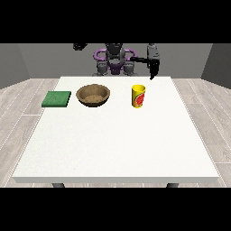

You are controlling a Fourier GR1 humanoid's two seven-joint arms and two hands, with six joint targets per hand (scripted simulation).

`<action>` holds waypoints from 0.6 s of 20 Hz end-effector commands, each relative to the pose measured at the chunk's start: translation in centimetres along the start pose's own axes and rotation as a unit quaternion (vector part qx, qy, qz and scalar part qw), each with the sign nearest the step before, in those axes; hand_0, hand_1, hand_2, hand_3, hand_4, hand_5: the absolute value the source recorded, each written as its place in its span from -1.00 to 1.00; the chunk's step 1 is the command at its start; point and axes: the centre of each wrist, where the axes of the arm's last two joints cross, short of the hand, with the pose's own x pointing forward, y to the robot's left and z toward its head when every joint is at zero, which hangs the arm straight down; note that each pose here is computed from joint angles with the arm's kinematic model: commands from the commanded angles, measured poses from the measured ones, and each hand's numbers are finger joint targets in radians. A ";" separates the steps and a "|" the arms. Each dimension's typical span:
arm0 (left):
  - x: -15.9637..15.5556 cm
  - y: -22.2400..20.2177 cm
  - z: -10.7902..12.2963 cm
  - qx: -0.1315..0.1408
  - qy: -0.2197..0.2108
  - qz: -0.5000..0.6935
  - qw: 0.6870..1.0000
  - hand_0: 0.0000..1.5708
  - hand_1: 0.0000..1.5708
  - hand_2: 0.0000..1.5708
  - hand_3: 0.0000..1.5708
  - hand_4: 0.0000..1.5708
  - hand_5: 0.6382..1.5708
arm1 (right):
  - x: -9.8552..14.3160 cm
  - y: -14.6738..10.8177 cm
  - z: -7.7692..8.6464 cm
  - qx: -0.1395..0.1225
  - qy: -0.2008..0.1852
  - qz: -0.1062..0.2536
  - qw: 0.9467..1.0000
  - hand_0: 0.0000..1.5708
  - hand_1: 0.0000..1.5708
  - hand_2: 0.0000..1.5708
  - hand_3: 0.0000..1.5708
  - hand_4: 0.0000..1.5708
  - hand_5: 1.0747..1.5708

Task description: Pick the cup and pour the ball into the bowl, then pick the bowl and place it on the pad

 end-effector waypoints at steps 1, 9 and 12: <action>-2.8 1.7 0.5 0.013 -0.001 0.004 1.000 -1.00 -1.00 -1.00 -1.00 -1.00 0.63 | 0.9 -2.4 -0.2 -0.004 -0.018 0.009 1.000 -1.00 -1.00 -1.00 -1.00 -1.00 0.99; -8.8 1.8 4.0 0.021 0.016 -0.009 1.000 -1.00 -1.00 -1.00 -1.00 -1.00 0.71 | 1.7 -2.6 1.4 -0.008 -0.023 -0.005 1.000 -1.00 -1.00 -1.00 -1.00 -1.00 0.99; -9.0 1.5 2.8 0.003 0.041 0.004 0.999 -1.00 -1.00 -1.00 -1.00 -1.00 0.73 | -0.1 -4.9 1.5 -0.019 0.008 -0.010 1.000 -1.00 -1.00 -1.00 -1.00 -1.00 0.98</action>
